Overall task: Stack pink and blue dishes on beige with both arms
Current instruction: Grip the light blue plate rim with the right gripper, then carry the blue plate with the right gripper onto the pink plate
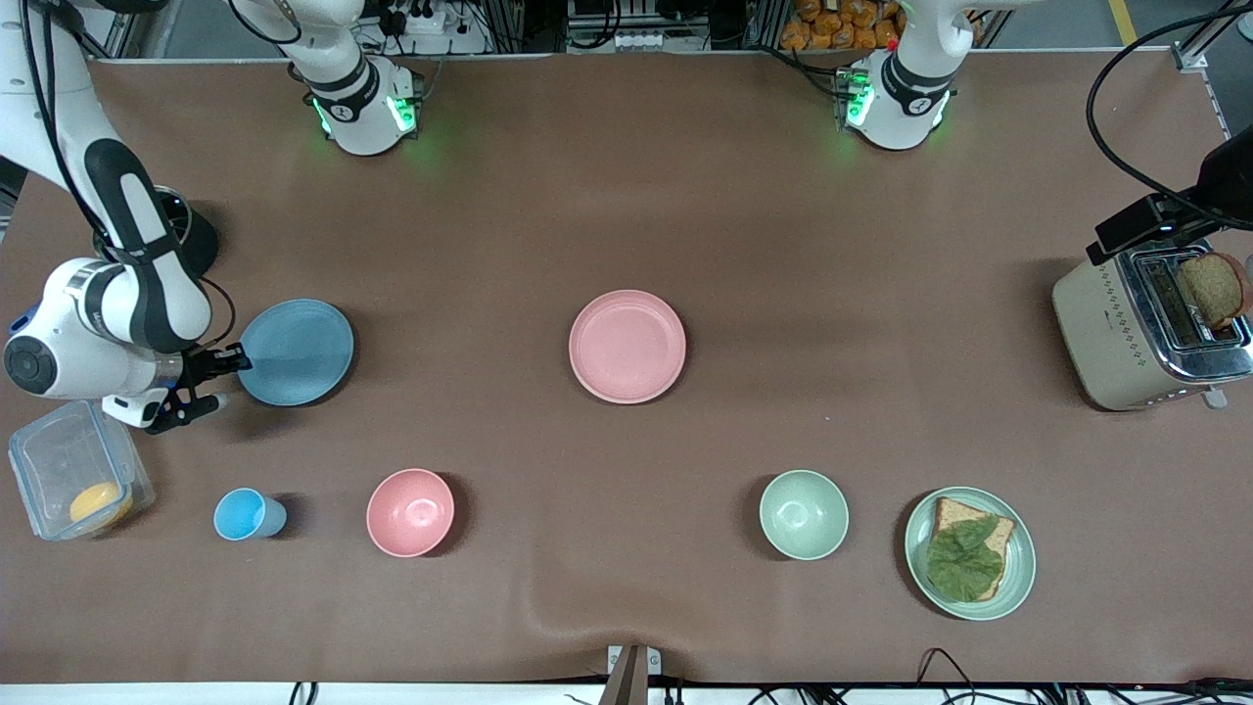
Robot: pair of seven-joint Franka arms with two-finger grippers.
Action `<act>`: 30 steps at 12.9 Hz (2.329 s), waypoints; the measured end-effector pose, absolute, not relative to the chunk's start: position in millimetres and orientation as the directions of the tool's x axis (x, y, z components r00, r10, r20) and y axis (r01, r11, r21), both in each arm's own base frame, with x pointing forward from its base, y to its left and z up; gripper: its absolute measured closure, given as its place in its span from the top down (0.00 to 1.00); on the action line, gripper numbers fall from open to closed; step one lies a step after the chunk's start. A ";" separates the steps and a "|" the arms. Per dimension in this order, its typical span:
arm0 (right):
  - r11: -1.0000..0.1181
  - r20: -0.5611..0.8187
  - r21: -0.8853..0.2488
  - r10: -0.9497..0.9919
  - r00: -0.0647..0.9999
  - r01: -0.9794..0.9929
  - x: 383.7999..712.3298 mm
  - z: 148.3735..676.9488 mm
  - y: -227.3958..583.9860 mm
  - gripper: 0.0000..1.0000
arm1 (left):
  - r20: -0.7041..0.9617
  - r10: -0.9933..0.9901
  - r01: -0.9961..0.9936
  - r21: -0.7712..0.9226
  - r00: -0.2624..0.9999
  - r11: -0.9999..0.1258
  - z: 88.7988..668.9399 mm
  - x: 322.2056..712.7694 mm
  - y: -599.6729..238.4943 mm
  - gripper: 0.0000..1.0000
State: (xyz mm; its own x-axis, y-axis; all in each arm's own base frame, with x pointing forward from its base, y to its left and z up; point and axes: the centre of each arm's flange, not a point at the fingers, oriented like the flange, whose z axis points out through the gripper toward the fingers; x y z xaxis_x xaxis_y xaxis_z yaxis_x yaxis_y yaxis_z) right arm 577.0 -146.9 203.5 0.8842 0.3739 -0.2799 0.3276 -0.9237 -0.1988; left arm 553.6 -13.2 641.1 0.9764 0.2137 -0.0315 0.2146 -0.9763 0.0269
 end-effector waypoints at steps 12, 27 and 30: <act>-0.941 -0.315 -0.329 0.191 0.930 0.082 575.3 267.2 216.8 0.05 | -0.035 0.214 0.214 0.026 0.976 -0.976 639.4 553.5 -13.3 1.00; -0.937 -0.343 -0.347 0.098 0.934 -0.029 550.3 229.3 342.7 0.05 | -0.037 0.214 0.215 0.026 0.976 -0.976 638.7 553.5 -13.1 1.00; -0.937 -0.343 -0.348 0.097 0.934 -0.030 551.5 226.9 347.7 0.05 | -0.044 0.214 0.215 0.024 0.976 -0.976 635.6 553.4 -13.1 1.00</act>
State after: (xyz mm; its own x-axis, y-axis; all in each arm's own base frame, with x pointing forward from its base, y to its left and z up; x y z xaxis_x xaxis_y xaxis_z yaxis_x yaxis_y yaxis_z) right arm 551.5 347.7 226.9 0.9345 0.0969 -0.3425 -0.0305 -0.9369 -0.3481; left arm 553.4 -13.1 635.6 0.9759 0.2139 -0.0435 0.2150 -0.9763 0.0240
